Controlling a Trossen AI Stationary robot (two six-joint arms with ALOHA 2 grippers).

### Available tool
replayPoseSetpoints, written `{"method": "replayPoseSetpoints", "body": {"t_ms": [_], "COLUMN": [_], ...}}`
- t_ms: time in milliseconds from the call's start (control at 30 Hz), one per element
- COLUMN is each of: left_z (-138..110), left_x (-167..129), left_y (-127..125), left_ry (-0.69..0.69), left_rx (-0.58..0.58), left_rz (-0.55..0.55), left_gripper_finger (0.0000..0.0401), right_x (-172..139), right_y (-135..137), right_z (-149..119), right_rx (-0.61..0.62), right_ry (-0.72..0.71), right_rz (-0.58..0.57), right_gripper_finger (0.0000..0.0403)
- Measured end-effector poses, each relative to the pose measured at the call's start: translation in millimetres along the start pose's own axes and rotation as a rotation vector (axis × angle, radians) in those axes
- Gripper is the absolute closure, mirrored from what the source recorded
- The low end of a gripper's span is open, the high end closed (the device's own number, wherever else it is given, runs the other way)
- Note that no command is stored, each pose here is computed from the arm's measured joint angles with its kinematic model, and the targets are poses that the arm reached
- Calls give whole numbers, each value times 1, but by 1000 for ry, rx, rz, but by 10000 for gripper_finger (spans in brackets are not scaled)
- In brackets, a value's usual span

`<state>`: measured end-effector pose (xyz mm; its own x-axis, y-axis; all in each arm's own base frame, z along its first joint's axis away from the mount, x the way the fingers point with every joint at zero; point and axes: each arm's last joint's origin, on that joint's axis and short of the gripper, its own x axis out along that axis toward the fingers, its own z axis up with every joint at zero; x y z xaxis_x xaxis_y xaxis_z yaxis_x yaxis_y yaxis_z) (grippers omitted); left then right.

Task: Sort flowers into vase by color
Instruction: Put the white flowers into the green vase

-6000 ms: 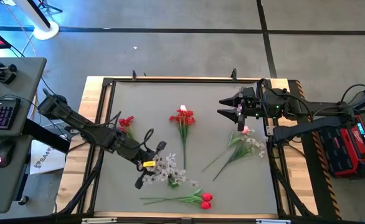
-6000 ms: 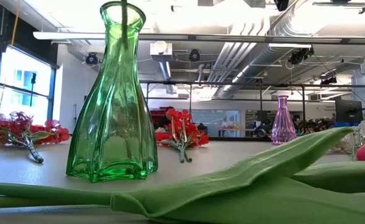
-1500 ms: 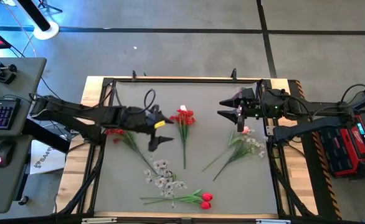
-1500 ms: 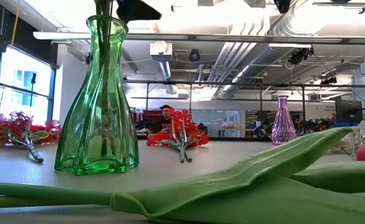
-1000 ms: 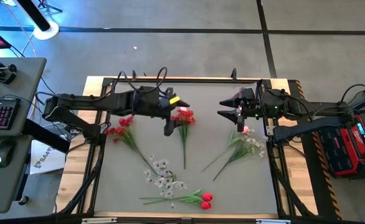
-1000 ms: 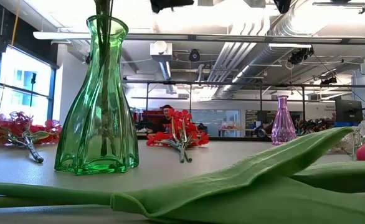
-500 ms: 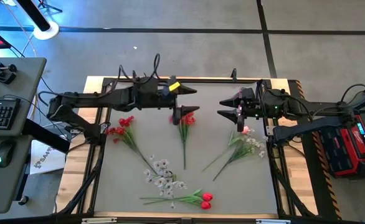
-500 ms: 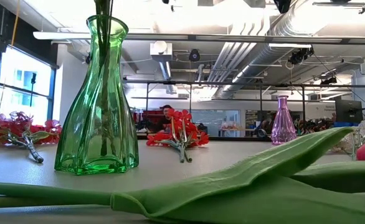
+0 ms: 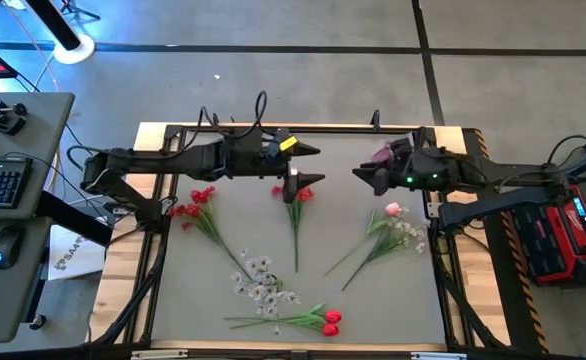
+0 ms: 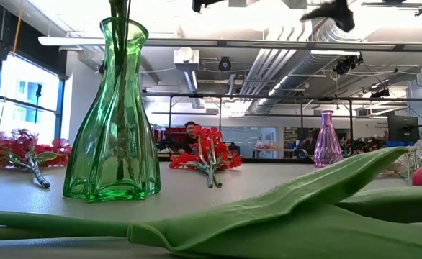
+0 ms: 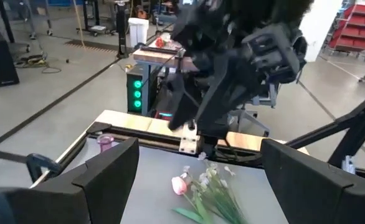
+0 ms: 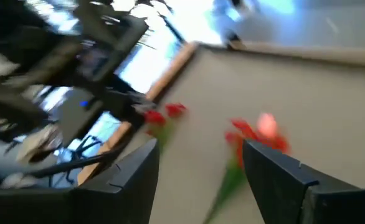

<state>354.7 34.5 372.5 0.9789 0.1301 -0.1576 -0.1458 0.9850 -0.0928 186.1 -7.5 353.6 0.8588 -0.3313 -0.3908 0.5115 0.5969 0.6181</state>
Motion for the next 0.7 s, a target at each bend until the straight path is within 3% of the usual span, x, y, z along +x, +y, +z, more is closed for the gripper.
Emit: {"method": "replayPoseSetpoints", "body": {"t_ms": [267,500,700], "left_z": [-10,-23,-32], "left_x": [2,0,-3], "left_y": [7,12,12], "left_ry": [91,234,329], "left_rx": [15,17,84], "left_rz": [26,44,41], "left_gripper_finger": [78,78,78], "right_x": [11,33,42], "right_y": [-17,-3,7], "right_z": [-30,-76,-115], "right_rx": [373,521,662], "right_ry": [162,277,284], "right_rz": [-305,-451,-568], "right_gripper_finger": [186,192,205]}}
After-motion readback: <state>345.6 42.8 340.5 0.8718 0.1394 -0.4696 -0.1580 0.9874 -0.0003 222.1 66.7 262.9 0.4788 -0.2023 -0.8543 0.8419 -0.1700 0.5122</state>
